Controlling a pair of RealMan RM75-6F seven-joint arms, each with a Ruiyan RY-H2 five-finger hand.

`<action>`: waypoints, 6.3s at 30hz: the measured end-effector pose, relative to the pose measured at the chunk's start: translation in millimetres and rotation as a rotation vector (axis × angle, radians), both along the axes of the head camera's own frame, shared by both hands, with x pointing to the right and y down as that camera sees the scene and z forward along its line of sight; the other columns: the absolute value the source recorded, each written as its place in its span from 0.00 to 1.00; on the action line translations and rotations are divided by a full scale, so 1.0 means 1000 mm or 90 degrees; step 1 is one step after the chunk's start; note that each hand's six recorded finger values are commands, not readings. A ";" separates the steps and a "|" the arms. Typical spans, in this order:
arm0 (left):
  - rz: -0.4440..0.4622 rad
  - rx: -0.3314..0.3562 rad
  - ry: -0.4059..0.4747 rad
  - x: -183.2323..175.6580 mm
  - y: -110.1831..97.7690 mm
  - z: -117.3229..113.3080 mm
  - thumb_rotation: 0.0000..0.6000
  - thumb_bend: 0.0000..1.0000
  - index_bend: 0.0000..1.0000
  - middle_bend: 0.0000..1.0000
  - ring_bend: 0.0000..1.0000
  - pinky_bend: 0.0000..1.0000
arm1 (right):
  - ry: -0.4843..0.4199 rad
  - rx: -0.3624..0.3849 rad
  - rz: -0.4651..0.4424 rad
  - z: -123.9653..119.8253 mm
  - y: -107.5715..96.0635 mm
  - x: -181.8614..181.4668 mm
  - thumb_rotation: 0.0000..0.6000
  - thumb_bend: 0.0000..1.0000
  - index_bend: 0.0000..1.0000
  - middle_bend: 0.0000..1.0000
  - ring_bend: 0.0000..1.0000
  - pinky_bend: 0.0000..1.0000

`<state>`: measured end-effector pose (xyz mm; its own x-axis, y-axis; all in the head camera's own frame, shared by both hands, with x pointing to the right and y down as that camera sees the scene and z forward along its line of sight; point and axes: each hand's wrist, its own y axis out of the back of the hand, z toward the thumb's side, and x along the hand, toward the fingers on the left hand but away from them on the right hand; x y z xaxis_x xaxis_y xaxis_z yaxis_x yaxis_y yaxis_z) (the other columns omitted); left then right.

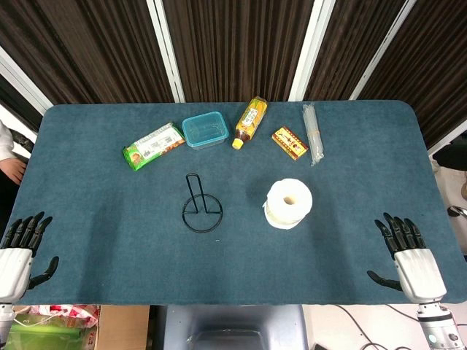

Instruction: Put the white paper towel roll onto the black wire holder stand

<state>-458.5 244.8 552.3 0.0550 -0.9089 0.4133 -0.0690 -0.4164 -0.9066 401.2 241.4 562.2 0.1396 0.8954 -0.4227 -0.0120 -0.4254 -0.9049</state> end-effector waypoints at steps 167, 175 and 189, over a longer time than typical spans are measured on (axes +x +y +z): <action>-0.014 -0.025 0.001 -0.004 -0.008 0.012 1.00 0.40 0.00 0.00 0.00 0.05 | -0.299 -0.088 -0.105 -0.036 -0.214 -0.318 1.00 0.11 0.00 0.00 0.00 0.00; -0.005 0.004 0.007 -0.002 -0.009 0.004 1.00 0.41 0.00 0.00 0.00 0.05 | -0.184 -0.016 -0.152 -0.034 -0.166 -0.233 1.00 0.11 0.00 0.00 0.00 0.00; 0.024 0.027 -0.005 0.004 -0.001 -0.001 1.00 0.42 0.00 0.00 0.00 0.04 | 0.061 0.024 0.036 -0.014 -0.015 -0.010 1.00 0.11 0.00 0.00 0.00 0.00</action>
